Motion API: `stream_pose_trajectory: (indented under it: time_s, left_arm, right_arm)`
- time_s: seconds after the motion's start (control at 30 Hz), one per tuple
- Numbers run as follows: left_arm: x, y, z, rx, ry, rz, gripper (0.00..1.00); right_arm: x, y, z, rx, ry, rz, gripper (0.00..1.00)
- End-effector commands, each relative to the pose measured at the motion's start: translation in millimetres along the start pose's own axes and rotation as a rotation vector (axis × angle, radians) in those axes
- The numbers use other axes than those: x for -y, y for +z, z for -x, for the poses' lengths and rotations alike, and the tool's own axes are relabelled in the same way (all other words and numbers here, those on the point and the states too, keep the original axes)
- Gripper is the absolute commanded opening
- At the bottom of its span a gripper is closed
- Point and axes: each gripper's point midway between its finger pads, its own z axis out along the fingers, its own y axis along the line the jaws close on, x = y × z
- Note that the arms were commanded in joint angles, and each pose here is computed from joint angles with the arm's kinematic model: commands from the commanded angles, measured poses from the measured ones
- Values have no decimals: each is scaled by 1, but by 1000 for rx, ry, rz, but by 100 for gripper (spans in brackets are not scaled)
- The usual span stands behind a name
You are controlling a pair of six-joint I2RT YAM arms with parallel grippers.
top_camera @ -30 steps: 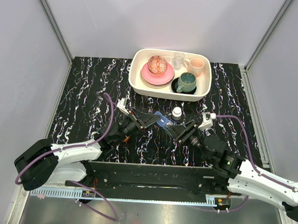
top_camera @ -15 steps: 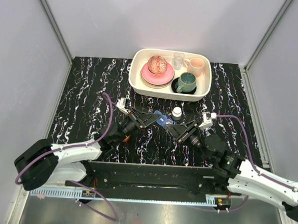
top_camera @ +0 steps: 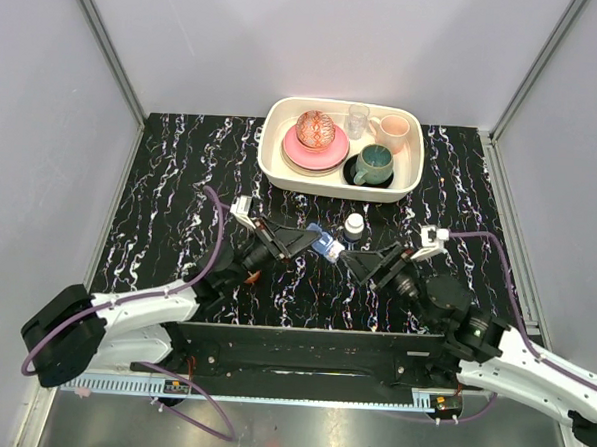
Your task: Sort the pills into containers
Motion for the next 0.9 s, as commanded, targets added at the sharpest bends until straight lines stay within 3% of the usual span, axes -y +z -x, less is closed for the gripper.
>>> stream_pose_trajectory:
  time_s: [0.0,0.3,0.7,0.83,0.87]
  left_arm:
    - [7,-10,4,6,138,0,0]
    - [-83,-53,-9,-64,327,220,0]
    - [-164,-56,-49,-253,379,353,3]
    - [-180,-48,-58,-287,385,385,10]
    - [-181,-45,-59,-285,387,387,19]
  right_arm:
    - [10,-21,45,133,-179,-105,83]
    - [26,-40,70,146,-335,-256,83]
    - [31,-47,78,168,-375,-280,83]
    - [33,-53,85,189,-410,-291,82]
    - [34,-54,87,196,-413,-294,82]
